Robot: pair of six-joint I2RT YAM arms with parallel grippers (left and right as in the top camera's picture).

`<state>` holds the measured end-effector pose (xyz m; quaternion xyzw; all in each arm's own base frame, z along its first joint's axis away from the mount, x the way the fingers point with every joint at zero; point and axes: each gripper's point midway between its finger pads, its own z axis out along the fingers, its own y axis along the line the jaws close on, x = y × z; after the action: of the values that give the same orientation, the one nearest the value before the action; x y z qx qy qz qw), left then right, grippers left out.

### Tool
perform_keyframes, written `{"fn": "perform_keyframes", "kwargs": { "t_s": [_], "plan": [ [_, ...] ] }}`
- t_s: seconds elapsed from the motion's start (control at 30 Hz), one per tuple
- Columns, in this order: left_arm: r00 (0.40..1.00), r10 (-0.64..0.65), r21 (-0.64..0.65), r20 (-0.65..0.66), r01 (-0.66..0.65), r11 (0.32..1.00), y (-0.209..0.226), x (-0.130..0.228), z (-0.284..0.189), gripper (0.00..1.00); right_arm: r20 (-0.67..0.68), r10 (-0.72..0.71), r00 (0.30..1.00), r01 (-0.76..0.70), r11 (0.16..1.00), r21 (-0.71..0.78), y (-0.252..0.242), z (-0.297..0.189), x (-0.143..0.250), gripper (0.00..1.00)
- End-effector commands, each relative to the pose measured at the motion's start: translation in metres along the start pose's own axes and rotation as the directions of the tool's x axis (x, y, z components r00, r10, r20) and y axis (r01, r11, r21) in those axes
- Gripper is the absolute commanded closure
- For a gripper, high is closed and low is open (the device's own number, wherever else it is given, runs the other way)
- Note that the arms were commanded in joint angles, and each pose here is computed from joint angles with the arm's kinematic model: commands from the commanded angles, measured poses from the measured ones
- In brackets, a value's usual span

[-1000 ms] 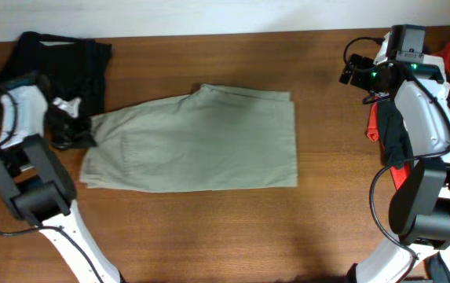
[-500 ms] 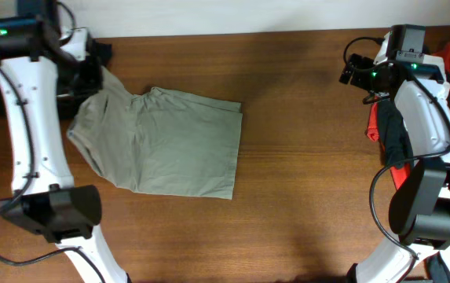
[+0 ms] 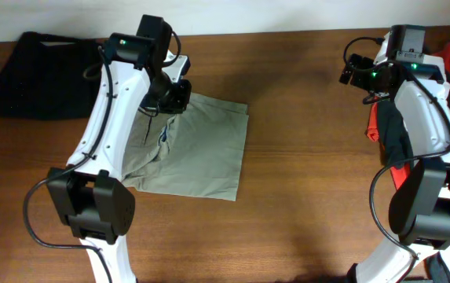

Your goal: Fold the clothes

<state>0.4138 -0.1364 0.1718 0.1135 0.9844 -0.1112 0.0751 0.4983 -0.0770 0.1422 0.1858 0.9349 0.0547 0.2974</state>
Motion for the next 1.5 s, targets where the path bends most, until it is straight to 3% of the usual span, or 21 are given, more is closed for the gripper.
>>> {"fn": "perform_keyframes", "kwargs": {
  "t_s": [0.0,0.07,0.17,0.23,0.33,0.47,0.53,0.63,0.7,0.87,0.97,1.07,1.17,1.23,1.3,1.4,1.47],
  "plan": [
    [1.000,0.014,0.049,-0.002,-0.014,0.999,-0.018,0.003,-0.003,1.00,0.028,0.003,1.000,-0.002,1.000,-0.011,0.005,-0.011,-0.008,0.01],
    [1.000,0.005,-0.005,0.021,-0.005,1.000,-0.003,0.002,-0.015,1.00,0.028,0.002,1.000,-0.002,1.000,-0.011,0.005,-0.011,-0.008,0.01],
    [0.988,-0.117,-0.116,0.099,0.129,0.985,0.049,0.006,-0.067,1.00,0.028,0.003,1.000,-0.002,1.000,-0.011,0.005,-0.011,-0.008,0.01],
    [0.968,-0.190,-0.213,0.167,0.223,0.951,0.083,0.018,-0.100,1.00,0.028,0.002,1.000,-0.002,1.000,-0.011,0.005,-0.011,-0.008,0.01],
    [0.952,-0.212,-0.295,0.223,0.273,0.916,0.102,0.030,-0.128,1.00,0.028,0.002,1.000,-0.002,1.000,-0.011,0.005,-0.011,-0.008,0.01],
    [0.922,-0.263,-0.444,0.283,0.369,0.816,0.126,0.049,-0.160,1.00,0.028,0.003,1.000,-0.002,1.000,-0.011,0.005,-0.011,-0.008,0.01],
    [0.921,-0.278,-0.437,0.272,0.375,0.817,0.122,0.052,-0.158,1.00,0.028,0.003,1.000,-0.002,1.000,-0.011,0.005,-0.011,-0.008,0.01],
    [0.950,-0.211,-0.367,0.232,0.286,0.885,0.081,0.041,-0.139,1.00,0.028,0.002,1.000,-0.002,1.000,-0.011,0.005,-0.011,-0.008,0.01],
    [0.957,-0.203,-0.360,0.207,0.267,0.894,0.064,0.039,-0.120,1.00,0.028,0.003,1.000,-0.002,1.000,-0.010,0.005,-0.011,-0.008,0.01],
    [0.988,-0.103,-0.208,0.116,0.126,0.970,0.002,0.029,-0.015,1.00,0.028,0.002,1.000,-0.002,1.000,-0.011,0.005,-0.011,-0.008,0.01],
    [0.991,-0.042,-0.109,0.126,0.056,0.992,-0.032,0.024,0.012,1.00,0.028,0.002,1.000,-0.002,1.000,-0.011,0.005,-0.011,-0.008,0.01],
    [0.989,-0.019,-0.003,0.144,0.020,1.000,-0.056,0.018,0.012,1.00,0.028,0.002,1.000,-0.002,1.000,-0.011,0.005,-0.011,-0.008,0.01],
    [0.982,0.030,-0.019,0.188,-0.027,0.999,-0.057,0.010,-0.008,1.00,0.028,0.002,1.000,-0.002,1.000,-0.010,0.005,-0.011,-0.008,0.01],
    [0.964,0.032,-0.154,0.264,0.010,0.988,-0.036,0.003,-0.049,1.00,0.028,0.003,1.000,-0.002,1.000,-0.011,0.005,-0.011,-0.008,0.01],
    [0.944,0.023,-0.191,0.329,0.043,0.981,-0.027,0.001,-0.091,1.00,0.028,0.002,1.000,-0.002,1.000,-0.011,0.005,-0.011,-0.008,0.01],
    [0.935,0.026,-0.192,0.354,0.046,0.980,-0.028,0.002,-0.106,1.00,0.028,0.002,1.000,-0.002,1.000,-0.011,0.005,-0.011,-0.008,0.01],
    [0.934,-0.007,-0.360,0.356,0.145,0.922,0.006,0.010,-0.116,1.00,0.028,0.003,1.000,-0.002,1.000,-0.011,0.005,-0.011,-0.008,0.01]
  ]
}}
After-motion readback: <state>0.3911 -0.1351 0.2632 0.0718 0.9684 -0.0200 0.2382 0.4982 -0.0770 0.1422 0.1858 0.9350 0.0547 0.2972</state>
